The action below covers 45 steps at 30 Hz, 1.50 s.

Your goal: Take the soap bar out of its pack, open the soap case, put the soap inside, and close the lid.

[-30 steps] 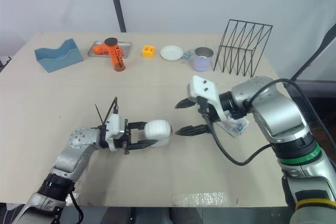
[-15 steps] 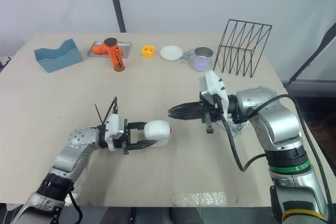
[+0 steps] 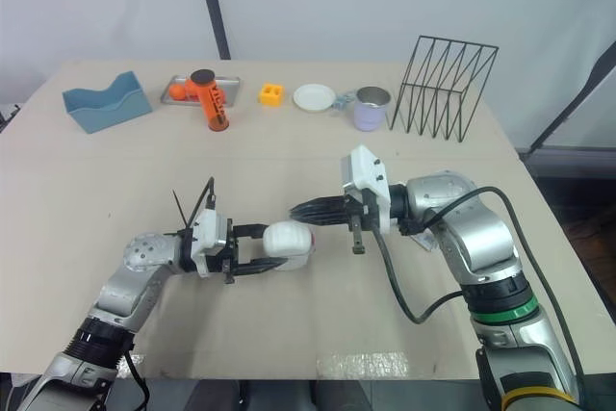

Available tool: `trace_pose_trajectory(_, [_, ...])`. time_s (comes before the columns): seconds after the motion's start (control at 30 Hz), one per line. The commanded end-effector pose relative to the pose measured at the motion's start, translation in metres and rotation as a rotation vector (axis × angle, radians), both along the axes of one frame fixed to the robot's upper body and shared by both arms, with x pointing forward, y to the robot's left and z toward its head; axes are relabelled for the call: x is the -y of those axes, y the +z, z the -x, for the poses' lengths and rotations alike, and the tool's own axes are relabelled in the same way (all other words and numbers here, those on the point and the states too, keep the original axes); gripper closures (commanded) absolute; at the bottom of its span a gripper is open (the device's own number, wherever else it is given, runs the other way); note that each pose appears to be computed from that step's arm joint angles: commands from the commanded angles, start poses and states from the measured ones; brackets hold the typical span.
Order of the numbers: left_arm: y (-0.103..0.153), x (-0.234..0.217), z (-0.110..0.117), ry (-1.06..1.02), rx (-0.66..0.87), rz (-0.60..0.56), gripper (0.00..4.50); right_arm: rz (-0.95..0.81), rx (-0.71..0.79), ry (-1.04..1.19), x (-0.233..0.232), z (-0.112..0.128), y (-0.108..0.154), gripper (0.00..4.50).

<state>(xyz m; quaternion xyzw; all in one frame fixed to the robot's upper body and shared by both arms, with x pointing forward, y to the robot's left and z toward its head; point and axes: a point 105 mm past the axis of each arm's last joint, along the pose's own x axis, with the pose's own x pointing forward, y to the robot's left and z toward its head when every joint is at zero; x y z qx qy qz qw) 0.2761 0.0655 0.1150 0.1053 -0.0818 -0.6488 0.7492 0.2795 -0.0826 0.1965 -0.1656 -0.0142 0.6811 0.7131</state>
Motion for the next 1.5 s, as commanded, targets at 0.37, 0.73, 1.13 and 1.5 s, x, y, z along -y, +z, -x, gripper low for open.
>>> trace_pose_trajectory(0.37, [0.006,-0.001,0.001,0.008,0.023,0.003,2.56,0.023,-0.001,0.044,-0.008,0.006,-0.017,4.42])
trace_pose_trajectory(0.73, [0.007,-0.001,0.000,0.012,0.024,0.003,2.56,0.096,-0.032,0.014,-0.004,-0.001,-0.040,4.42])
trace_pose_trajectory(1.13, [0.008,-0.002,-0.001,0.022,0.028,0.005,2.56,0.216,-0.175,-0.020,-0.001,0.003,-0.079,4.42])
trace_pose_trajectory(1.5, [0.008,-0.002,-0.003,0.027,0.029,0.006,2.56,0.175,-0.174,-0.031,-0.002,0.000,-0.075,4.42])
